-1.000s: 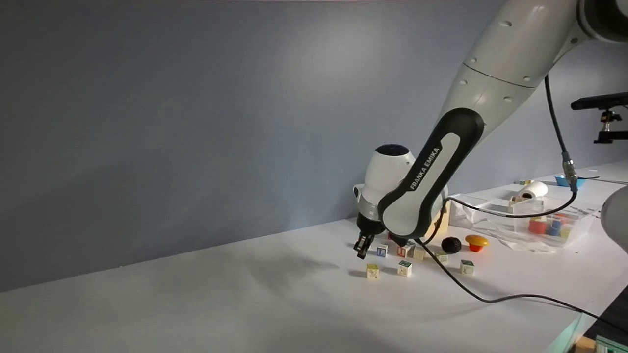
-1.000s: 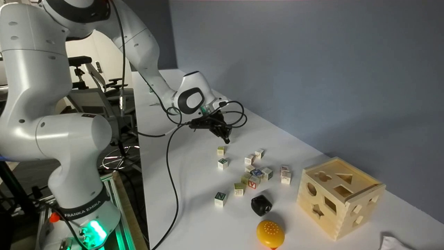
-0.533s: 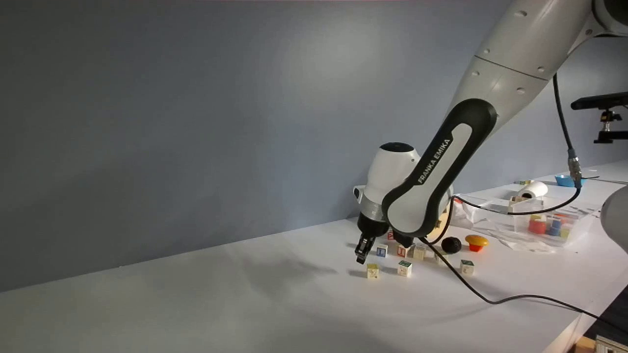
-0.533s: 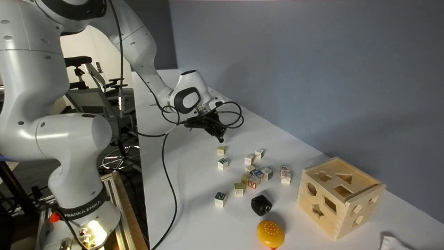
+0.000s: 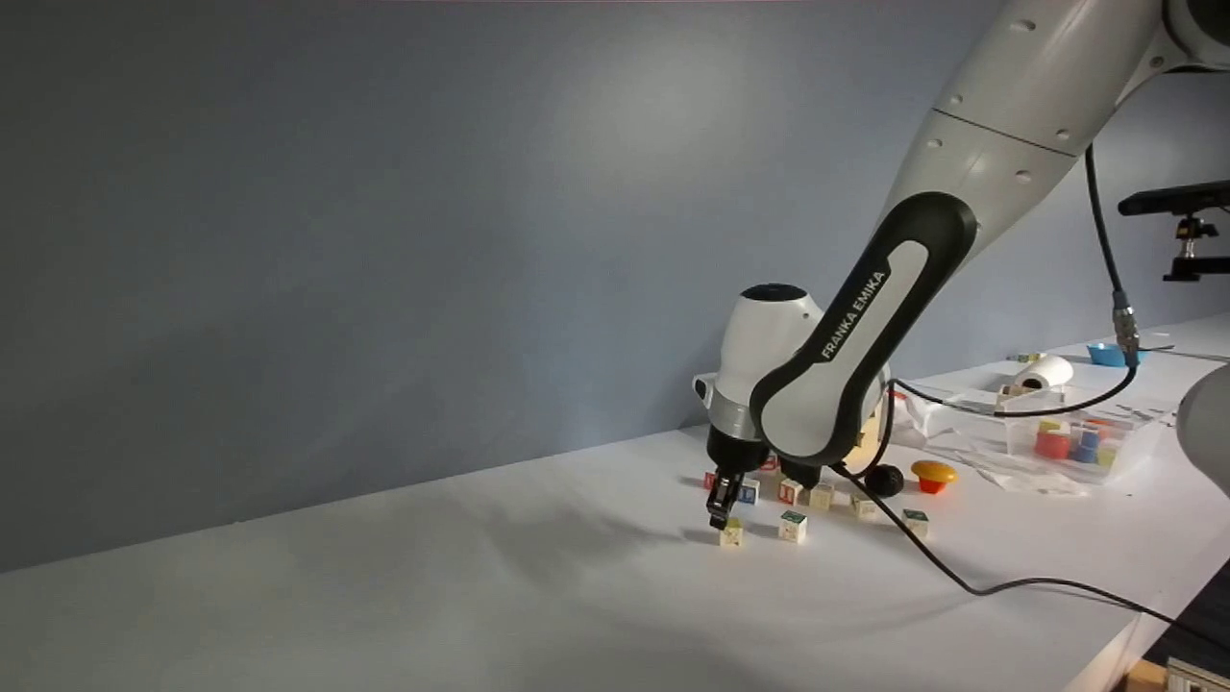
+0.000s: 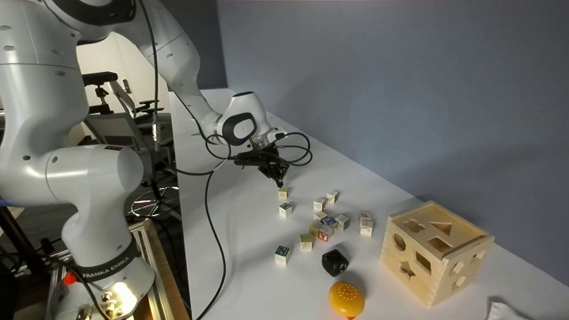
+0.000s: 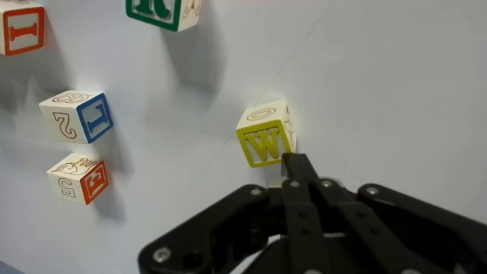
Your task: Turn the cube on the far left upside down then push it to the right.
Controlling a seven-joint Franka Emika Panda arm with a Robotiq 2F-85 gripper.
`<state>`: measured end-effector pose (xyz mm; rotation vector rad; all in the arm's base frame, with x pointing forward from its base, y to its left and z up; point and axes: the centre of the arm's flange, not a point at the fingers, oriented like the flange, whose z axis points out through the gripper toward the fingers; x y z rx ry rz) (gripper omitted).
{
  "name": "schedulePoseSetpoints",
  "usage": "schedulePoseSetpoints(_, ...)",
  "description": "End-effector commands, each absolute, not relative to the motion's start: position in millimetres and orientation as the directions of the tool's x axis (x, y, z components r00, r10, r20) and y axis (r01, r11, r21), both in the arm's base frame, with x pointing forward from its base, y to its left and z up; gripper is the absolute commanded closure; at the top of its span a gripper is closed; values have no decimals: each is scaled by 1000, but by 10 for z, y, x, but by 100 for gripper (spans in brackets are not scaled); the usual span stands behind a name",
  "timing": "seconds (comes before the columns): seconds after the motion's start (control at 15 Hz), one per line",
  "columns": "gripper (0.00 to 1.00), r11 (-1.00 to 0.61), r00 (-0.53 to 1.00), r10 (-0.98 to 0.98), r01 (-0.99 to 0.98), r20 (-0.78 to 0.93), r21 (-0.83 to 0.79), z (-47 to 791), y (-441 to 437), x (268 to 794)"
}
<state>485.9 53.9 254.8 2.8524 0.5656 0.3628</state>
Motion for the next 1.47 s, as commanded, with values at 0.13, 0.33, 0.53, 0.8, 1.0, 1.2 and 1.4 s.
schedulePoseSetpoints(0.13,100,-886,892,428,382,147,261,2518,464,4820)
schedulePoseSetpoints(0.33,100,-886,897,421,377,131,270,2498,387,4828)
schedulePoseSetpoints(0.53,100,-895,915,389,348,106,277,2482,261,4824)
schedulePoseSetpoints(0.8,100,-918,947,315,286,66,276,2482,31,4803)
schedulePoseSetpoints(1.0,100,-930,964,262,241,40,276,2486,-162,4768)
schedulePoseSetpoints(1.2,100,-941,977,212,200,16,272,2470,-325,4724)
schedulePoseSetpoints(1.4,100,-951,987,158,153,-5,267,2465,-461,4681)
